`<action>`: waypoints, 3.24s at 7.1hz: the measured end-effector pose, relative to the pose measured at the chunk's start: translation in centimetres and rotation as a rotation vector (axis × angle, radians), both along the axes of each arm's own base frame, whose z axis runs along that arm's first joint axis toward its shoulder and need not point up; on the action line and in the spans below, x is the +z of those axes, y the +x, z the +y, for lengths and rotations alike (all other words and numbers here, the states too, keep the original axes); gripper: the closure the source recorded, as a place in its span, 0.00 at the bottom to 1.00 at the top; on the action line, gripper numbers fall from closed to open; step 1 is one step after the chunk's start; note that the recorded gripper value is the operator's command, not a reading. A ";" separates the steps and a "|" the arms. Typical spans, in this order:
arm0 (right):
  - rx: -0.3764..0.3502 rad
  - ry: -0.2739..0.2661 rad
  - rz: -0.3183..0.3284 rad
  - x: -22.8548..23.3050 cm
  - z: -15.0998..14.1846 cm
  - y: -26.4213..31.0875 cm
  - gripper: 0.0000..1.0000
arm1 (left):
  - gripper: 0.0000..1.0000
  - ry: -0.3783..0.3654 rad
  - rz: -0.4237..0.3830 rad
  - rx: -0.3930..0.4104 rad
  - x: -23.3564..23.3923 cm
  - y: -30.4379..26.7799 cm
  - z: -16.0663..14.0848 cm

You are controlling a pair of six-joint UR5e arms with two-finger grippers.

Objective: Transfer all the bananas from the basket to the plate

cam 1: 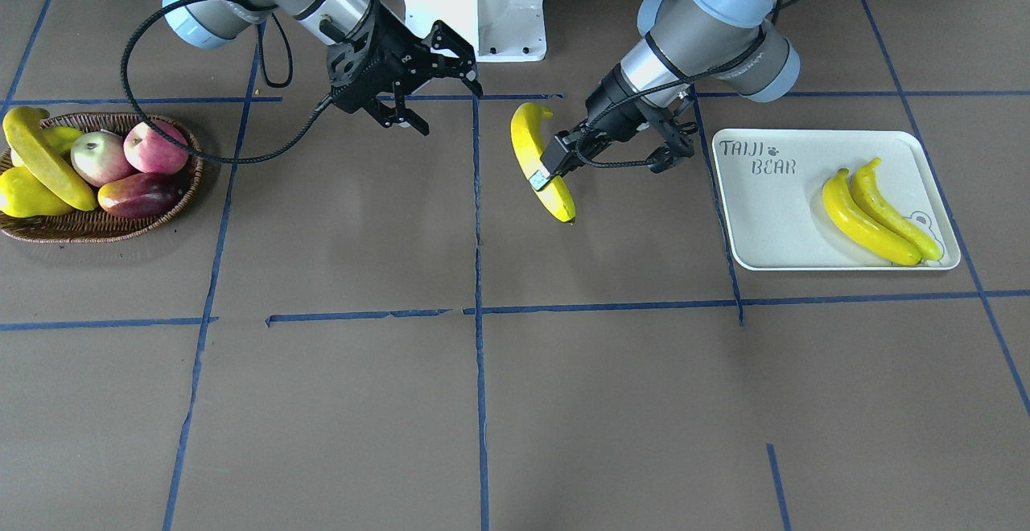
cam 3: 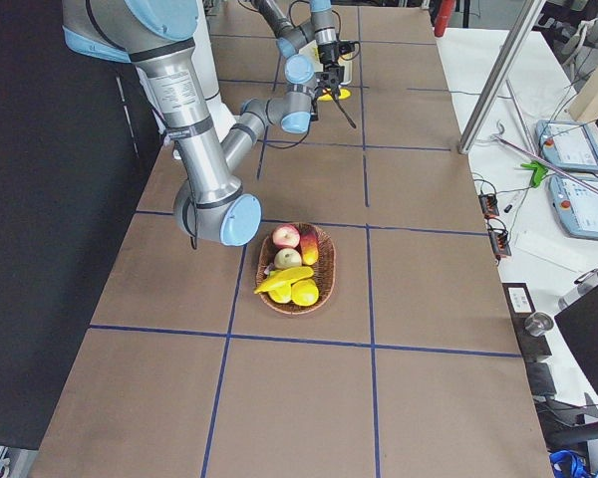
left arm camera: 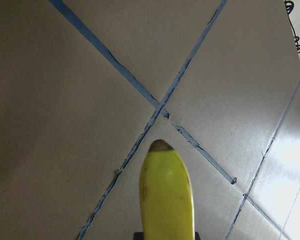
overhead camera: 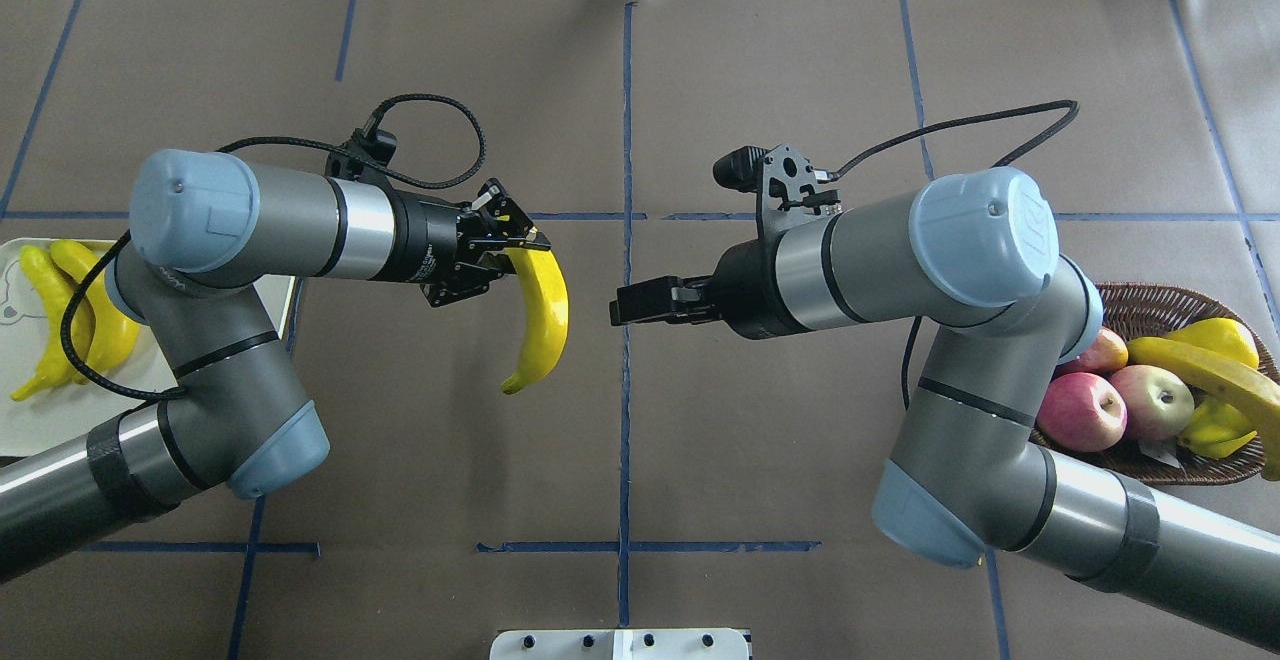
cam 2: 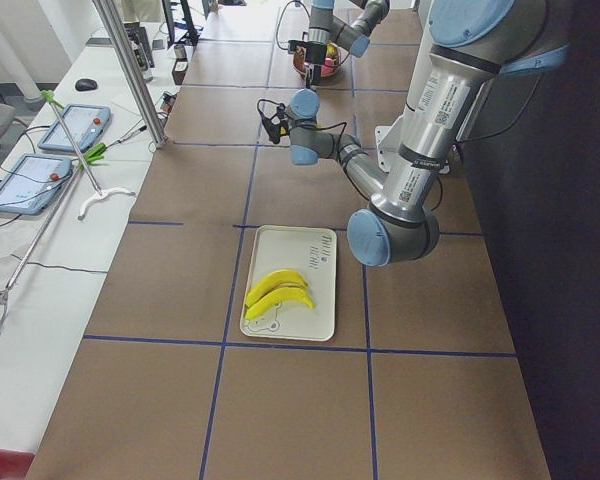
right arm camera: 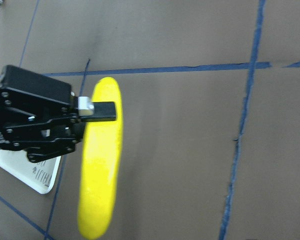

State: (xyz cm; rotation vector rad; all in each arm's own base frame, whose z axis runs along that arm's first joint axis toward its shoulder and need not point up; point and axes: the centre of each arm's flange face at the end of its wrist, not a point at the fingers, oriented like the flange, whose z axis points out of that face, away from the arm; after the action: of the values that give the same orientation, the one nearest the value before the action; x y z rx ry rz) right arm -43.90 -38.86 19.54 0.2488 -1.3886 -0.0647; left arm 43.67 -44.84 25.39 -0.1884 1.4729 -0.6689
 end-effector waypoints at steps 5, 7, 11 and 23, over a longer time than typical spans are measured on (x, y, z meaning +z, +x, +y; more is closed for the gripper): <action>-0.018 -0.117 0.310 4.6 -3.3 4.8 0.00 | 0.98 -0.019 -0.232 -0.022 14.4 -11.2 -1.1; -0.050 -0.082 0.424 5.0 -3.0 7.2 0.00 | 0.97 -0.028 -0.336 -0.015 20.1 -15.6 -0.8; -0.064 -0.079 0.464 5.4 -2.5 8.1 0.00 | 0.95 -0.142 -0.493 -0.033 27.2 -18.9 -0.8; -0.066 -0.082 0.469 6.1 -2.0 8.7 0.00 | 0.00 0.092 -0.427 -0.046 20.0 -19.6 0.0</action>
State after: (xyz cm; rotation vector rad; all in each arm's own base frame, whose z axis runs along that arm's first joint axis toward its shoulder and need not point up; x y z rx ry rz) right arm -35.22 -40.90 25.60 0.1092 -0.9296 -0.1130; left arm 24.03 -44.82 45.40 0.0590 1.0958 -0.6313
